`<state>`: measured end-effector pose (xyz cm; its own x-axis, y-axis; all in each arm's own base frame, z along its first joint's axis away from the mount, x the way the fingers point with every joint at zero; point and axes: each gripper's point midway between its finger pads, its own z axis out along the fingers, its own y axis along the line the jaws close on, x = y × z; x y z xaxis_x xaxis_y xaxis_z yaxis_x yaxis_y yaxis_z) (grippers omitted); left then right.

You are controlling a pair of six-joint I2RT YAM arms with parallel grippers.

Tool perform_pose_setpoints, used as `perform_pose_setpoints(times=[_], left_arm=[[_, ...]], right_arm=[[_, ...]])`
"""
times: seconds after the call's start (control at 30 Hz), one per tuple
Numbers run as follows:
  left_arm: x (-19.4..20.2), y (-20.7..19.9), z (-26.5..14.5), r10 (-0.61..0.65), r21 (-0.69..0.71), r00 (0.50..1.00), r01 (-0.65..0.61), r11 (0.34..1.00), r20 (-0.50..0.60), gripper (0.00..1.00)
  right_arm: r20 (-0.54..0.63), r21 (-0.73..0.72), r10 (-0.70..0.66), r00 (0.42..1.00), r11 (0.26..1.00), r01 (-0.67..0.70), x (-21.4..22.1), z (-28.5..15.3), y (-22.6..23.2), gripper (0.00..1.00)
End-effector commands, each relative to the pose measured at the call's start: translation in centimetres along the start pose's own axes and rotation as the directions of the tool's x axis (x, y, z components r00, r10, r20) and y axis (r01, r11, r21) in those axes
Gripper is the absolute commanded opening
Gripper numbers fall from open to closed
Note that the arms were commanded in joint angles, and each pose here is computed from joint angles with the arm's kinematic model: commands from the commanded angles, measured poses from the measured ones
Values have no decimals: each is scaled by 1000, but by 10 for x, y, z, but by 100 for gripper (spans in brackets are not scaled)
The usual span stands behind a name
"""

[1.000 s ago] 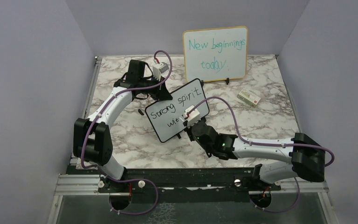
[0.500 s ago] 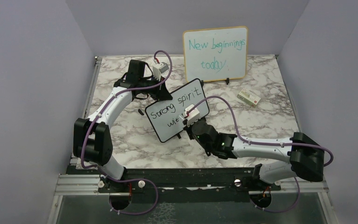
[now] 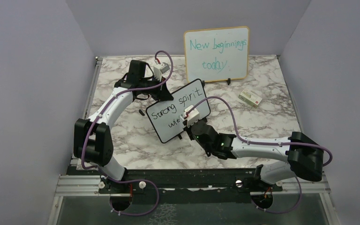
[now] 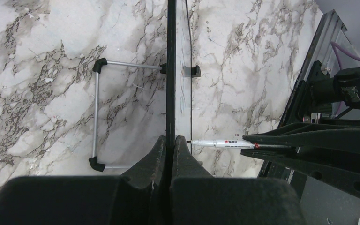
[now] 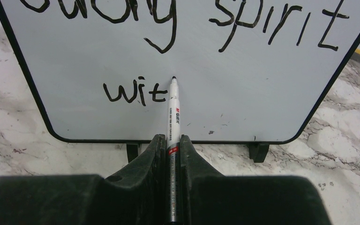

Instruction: Write a sentence on the whiteboard

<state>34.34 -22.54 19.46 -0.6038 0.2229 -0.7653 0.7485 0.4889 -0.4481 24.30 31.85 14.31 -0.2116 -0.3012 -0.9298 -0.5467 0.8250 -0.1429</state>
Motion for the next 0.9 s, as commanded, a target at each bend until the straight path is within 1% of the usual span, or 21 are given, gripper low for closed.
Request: perform_pose_setpoints(times=[0.0,0.47,0.87], left_arm=[[27,11,5,-18,-52,997,14,999,-76,0],[26,11,5,-19,-52,997,15,999,-75,0],[26,11,4,-16,-55,997,12,998,-74,0]], right_arm=[[43,15,34,999,999,-34,-17,5,-1,0],[60,18,37,998,999,-38,-25,7,-3,1],[-39,-4,21,999,1000,-21,1,3,0,0]])
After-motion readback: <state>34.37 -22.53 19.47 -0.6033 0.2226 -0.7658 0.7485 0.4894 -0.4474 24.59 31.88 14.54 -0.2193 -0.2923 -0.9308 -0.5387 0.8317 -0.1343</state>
